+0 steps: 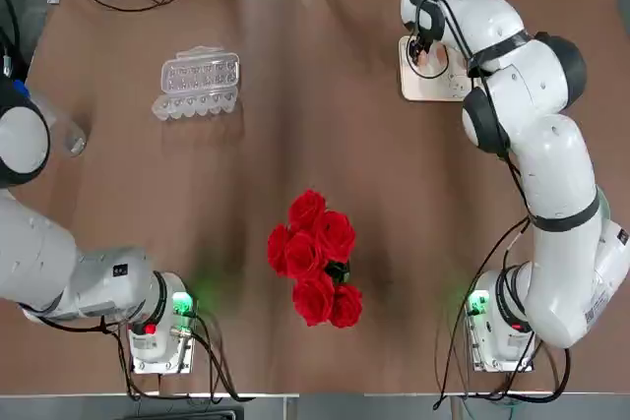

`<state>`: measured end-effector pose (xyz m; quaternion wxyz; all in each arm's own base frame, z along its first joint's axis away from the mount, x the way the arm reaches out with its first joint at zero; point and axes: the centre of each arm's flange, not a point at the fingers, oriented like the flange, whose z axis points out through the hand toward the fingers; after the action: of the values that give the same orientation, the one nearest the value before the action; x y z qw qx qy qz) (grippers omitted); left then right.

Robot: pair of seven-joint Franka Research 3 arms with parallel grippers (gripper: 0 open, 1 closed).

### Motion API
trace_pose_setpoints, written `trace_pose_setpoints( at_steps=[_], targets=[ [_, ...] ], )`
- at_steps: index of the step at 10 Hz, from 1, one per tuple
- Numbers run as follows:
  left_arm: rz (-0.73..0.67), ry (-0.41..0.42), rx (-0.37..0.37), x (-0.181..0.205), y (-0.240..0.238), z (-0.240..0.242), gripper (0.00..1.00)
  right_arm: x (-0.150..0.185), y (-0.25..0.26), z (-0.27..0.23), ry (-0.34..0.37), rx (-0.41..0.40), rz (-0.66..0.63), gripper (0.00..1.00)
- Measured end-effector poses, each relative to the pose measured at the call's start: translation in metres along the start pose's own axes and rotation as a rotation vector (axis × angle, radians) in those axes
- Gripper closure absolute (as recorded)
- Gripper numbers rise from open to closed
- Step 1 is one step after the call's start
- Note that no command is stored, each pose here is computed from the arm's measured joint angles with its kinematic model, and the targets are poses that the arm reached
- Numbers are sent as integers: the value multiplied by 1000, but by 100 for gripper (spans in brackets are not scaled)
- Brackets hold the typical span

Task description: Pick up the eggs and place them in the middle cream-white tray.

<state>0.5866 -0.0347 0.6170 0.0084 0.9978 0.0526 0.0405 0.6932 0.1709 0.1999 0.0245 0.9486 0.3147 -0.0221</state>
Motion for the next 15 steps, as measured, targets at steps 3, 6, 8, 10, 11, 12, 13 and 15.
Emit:
trace_pose_setpoints(
  at_steps=[3,6,8,10,11,12,13,15],
  targets=[
    [0,0,0,0,0,0,0,0,0,0,0,0,0,18],
    [0,0,0,0,0,0,0,0,-1,0,3,5,3,0],
    [0,0,0,0,0,0,0,0,-1,0,4,6,3,0],
    [0,0,0,0,0,0,0,0,-1,0,4,6,4,0],
    [0,0,0,0,0,0,0,0,-1,0,4,6,4,0],
    [0,0,0,0,0,0,0,0,-1,0,4,6,4,0],
    [0,0,0,0,0,0,0,0,-1,0,4,6,4,0],
    [-1,0,0,0,0,0,0,0,-1,0,4,6,4,0]
  ],
)
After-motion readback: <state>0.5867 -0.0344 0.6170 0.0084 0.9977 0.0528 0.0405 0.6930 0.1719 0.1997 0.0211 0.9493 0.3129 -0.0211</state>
